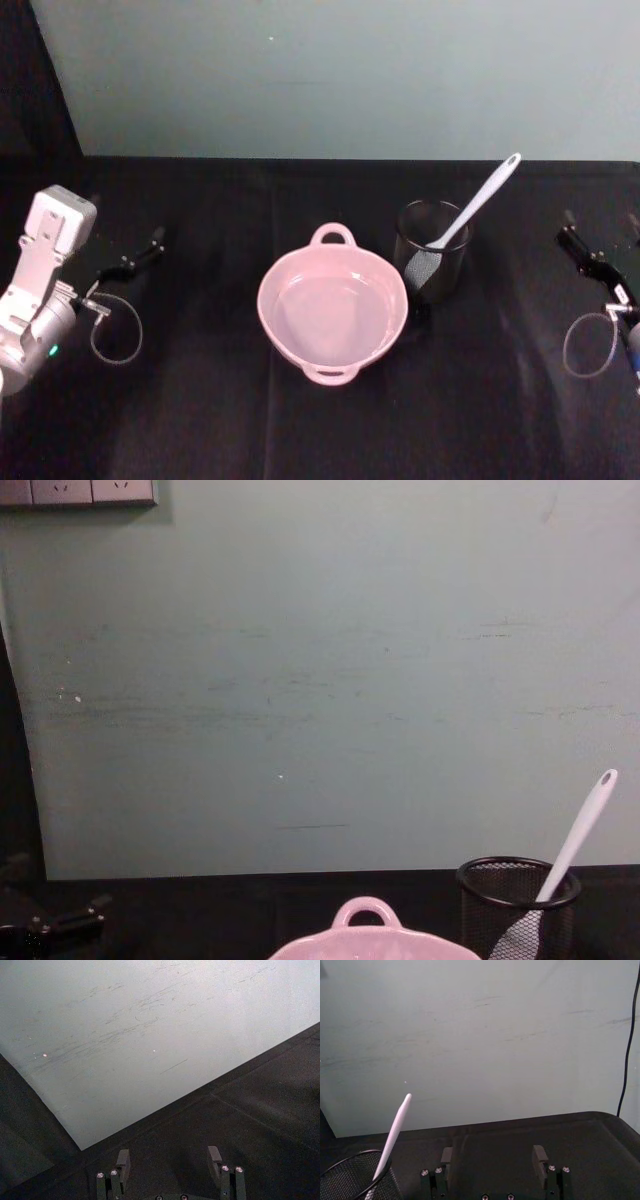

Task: Use the one hand to pick up the spoon and stir the clear water in the bowl.

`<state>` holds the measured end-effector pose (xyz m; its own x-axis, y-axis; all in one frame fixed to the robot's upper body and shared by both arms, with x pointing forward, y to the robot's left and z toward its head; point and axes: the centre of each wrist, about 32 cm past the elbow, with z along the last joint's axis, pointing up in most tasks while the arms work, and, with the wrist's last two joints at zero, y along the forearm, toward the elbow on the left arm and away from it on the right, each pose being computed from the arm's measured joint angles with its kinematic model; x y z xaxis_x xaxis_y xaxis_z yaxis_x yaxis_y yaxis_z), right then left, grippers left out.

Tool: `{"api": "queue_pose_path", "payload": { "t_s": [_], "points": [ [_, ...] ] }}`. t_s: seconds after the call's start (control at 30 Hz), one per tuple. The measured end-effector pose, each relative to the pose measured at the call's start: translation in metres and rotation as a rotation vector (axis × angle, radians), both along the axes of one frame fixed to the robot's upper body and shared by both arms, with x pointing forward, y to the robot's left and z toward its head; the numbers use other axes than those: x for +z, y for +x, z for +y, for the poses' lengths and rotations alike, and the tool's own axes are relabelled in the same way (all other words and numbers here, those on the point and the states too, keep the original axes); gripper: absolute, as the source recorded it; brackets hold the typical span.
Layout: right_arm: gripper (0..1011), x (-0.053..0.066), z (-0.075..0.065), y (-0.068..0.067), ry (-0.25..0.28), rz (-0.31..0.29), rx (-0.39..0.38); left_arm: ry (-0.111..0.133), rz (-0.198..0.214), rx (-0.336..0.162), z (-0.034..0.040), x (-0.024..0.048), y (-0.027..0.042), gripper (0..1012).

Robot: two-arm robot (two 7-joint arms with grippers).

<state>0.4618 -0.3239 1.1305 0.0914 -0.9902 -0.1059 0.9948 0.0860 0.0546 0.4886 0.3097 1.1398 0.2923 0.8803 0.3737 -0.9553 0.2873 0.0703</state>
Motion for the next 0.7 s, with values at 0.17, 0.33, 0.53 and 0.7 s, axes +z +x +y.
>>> {"api": "queue_pose_path", "payload": {
  "t_s": [0.17, 0.33, 0.53, 0.7],
  "points": [
    [1003, 0.0007, 0.0004, 0.0001, 0.004, -0.002, -0.001, 0.000, 0.000, 0.000, 0.0000, 0.0000, 0.0000, 1011],
    [1003, 0.0011, 0.0005, 0.0001, 0.006, -0.002, -0.002, 0.000, 0.000, 0.000, 0.0000, 0.0000, 0.0000, 1011],
    [1002, 0.0013, 0.0006, 0.0000, 0.008, -0.002, -0.004, 0.000, 0.000, 0.000, 0.0000, 0.0000, 0.0000, 1011],
    [1003, 0.0014, 0.0007, -0.0001, 0.011, -0.002, -0.005, 0.000, 0.000, 0.000, 0.0000, 0.0000, 0.0000, 1011]
  ]
}}
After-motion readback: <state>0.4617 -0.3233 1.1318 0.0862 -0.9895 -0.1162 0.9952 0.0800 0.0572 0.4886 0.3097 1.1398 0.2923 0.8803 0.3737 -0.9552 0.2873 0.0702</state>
